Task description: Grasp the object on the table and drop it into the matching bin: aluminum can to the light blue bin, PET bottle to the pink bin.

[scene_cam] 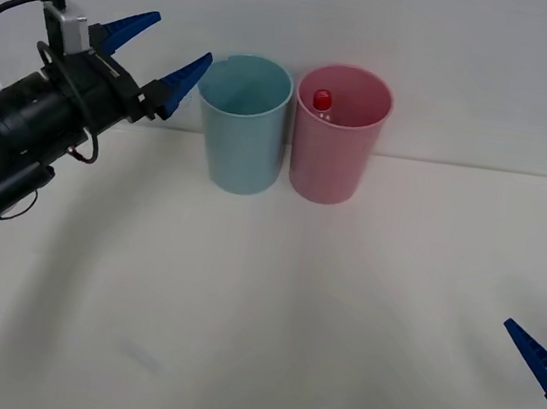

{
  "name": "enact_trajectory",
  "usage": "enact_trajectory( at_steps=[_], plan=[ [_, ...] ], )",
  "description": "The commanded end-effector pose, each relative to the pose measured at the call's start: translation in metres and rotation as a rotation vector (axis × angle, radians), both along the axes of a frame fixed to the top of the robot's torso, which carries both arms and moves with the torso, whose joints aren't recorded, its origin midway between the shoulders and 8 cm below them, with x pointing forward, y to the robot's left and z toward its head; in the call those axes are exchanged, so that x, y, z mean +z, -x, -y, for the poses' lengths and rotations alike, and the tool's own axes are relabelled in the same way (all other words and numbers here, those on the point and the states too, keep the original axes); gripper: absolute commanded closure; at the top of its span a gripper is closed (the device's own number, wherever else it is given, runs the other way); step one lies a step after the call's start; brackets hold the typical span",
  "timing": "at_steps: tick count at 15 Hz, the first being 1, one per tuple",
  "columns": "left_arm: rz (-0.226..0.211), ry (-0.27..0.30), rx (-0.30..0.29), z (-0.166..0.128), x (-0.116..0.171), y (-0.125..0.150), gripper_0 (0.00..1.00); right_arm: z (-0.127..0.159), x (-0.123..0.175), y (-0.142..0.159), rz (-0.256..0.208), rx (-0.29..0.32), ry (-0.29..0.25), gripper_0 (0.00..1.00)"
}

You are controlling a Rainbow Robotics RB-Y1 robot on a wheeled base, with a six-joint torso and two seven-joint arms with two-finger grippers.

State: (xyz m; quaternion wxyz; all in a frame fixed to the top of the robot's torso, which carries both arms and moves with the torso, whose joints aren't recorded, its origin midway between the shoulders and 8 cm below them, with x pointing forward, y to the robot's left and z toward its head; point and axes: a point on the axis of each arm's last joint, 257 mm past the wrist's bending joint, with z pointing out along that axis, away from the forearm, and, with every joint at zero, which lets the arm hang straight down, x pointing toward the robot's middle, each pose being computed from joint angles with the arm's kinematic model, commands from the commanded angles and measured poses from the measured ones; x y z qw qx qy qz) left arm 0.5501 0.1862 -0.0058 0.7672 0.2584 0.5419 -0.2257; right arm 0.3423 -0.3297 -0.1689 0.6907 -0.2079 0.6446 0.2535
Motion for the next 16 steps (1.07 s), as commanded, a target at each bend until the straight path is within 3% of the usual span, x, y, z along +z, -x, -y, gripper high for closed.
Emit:
enact_trajectory(
  at_steps=[1,5,16],
  plan=[
    [0.000,-0.019,0.027,-0.036,-0.011,0.022,0.00,0.000,0.000,0.000,0.000,0.000,0.000,0.00],
    [-0.011,-0.080,0.043,-0.080,-0.028,0.060,0.00,0.000,0.000,0.000,0.000,0.000,0.000,0.00],
    [-0.098,-0.193,0.128,-0.159,-0.076,0.162,0.00,0.000,0.000,0.000,0.000,0.000,0.000,0.00]
  ],
)
